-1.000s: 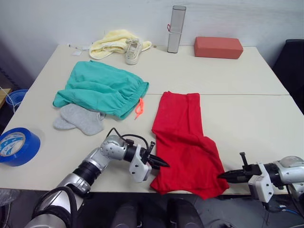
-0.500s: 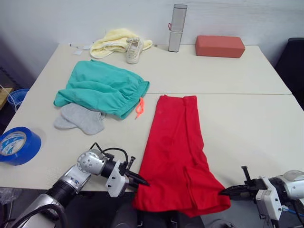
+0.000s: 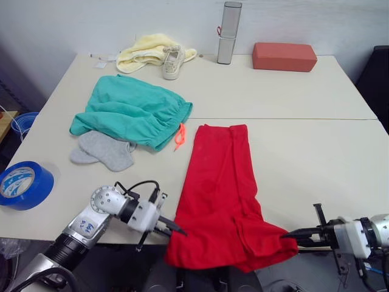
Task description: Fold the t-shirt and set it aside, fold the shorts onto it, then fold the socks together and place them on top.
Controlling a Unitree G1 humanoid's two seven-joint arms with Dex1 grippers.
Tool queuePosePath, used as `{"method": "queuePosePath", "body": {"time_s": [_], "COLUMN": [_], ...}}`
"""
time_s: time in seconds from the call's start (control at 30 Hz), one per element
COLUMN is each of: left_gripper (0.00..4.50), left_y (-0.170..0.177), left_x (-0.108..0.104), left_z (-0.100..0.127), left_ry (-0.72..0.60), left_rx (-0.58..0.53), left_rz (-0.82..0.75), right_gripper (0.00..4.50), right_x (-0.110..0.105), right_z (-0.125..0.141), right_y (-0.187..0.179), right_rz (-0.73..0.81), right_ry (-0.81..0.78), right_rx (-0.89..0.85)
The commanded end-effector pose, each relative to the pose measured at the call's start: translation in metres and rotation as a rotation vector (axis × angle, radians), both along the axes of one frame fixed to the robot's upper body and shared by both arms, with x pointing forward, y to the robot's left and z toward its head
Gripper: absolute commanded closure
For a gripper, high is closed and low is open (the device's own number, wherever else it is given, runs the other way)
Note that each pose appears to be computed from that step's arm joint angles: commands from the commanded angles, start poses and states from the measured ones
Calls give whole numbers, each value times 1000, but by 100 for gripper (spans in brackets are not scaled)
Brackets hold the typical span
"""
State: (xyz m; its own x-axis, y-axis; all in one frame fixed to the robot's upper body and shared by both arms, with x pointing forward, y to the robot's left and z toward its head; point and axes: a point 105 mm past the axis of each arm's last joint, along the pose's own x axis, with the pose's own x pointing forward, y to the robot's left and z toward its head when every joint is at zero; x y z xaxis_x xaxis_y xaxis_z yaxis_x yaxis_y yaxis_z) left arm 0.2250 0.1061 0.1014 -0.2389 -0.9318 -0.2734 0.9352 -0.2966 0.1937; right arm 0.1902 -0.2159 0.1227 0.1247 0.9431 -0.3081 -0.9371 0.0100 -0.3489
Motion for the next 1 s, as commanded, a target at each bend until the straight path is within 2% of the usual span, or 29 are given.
{"method": "queuePosePath", "body": {"time_s": [0.03, 0.1, 0.23, 0.3, 0.33, 0.4, 0.5, 0.57, 0.73, 0.83, 1.0], "left_gripper": [446, 446, 446, 446, 446, 446, 446, 446, 446, 446, 446], "left_y": [2, 3, -2, -6, -9, -17, -19, -23, -25, -31, -38], "left_x": [16, 30, 75, 98, 109, 133, 158, 169, 197, 199, 202], "left_z": [25, 35, 59, 67, 65, 68, 58, 61, 60, 57, 55], "left_ry": [92, 163, 317, 403, 443, 509, 544, 579, 642, 627, 671], "left_rx": [-53, -78, -170, -220, -206, -249, -215, -258, -327, -320, -349], "left_rz": [74, 140, 336, 410, 461, 552, 693, 730, 898, 894, 909], "right_gripper": [450, 450, 450, 450, 450, 450, 450, 450, 450, 450, 450], "right_x": [19, 34, 68, 93, 108, 137, 162, 176, 196, 204, 204], "right_z": [26, 34, 42, 46, 50, 49, 51, 50, 49, 43, 38], "right_y": [5, 7, 7, 8, 11, 15, 18, 15, 9, 0, -12], "right_rz": [-89, -155, -263, -355, -400, -517, -607, -689, -788, -874, -942], "right_ry": [11, 38, 102, 122, 128, 181, 200, 201, 178, 206, 261], "right_rx": [98, 149, 192, 228, 253, 272, 301, 318, 354, 348, 379]}}
